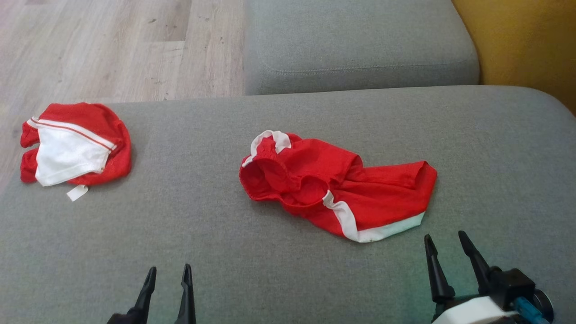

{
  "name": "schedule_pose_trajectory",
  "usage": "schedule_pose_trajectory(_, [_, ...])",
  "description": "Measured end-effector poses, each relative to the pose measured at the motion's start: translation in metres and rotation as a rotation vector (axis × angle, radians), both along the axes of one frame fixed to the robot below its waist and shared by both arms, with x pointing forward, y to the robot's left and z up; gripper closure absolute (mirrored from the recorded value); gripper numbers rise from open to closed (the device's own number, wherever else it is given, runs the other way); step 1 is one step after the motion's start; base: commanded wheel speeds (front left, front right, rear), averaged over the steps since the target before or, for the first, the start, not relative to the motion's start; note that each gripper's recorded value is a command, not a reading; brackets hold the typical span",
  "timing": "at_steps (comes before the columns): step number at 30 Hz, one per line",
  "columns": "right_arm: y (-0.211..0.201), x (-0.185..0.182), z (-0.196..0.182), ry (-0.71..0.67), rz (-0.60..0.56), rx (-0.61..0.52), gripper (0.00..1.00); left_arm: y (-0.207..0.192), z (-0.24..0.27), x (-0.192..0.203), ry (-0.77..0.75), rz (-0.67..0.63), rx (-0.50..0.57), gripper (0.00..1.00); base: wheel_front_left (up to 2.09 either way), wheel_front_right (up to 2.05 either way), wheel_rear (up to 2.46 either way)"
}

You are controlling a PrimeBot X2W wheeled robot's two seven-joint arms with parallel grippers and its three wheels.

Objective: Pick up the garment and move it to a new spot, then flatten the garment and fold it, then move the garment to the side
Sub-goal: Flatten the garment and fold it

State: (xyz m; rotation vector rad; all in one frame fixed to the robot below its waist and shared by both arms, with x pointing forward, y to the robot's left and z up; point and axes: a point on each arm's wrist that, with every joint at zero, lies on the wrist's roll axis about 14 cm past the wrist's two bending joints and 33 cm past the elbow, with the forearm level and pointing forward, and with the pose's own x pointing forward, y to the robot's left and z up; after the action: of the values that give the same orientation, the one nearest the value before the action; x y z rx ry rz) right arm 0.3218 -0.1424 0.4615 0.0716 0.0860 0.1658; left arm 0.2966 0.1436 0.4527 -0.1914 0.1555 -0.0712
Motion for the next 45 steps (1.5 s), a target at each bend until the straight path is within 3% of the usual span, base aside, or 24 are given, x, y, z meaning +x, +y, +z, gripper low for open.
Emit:
schedule_pose_trajectory(25, [-0.005,0.0,-0.009,0.033,-0.017,0.006,0.0,-0.011,0.004,0.012,0.007,-0.05,0.029,0.0,0.0,0.0,0.0])
schedule_pose_trajectory(34, [-0.014,0.005,-0.013,0.054,-0.048,-0.005,0.0,-0.098,0.05,0.064,-0.103,-0.337,0.049,0.0,0.0,0.0,0.0])
schedule_pose_trajectory(40, [-0.024,0.016,-0.008,0.039,-0.081,-0.006,0.0,-0.167,0.041,0.085,-0.054,-0.554,0.075,0.0,0.0,0.0,0.0])
schedule_pose_trajectory(45, [-0.041,0.015,-0.017,0.071,-0.135,-0.013,0.0,-0.198,0.005,0.094,0.068,-0.674,0.121,0.0,0.0,0.0,0.0])
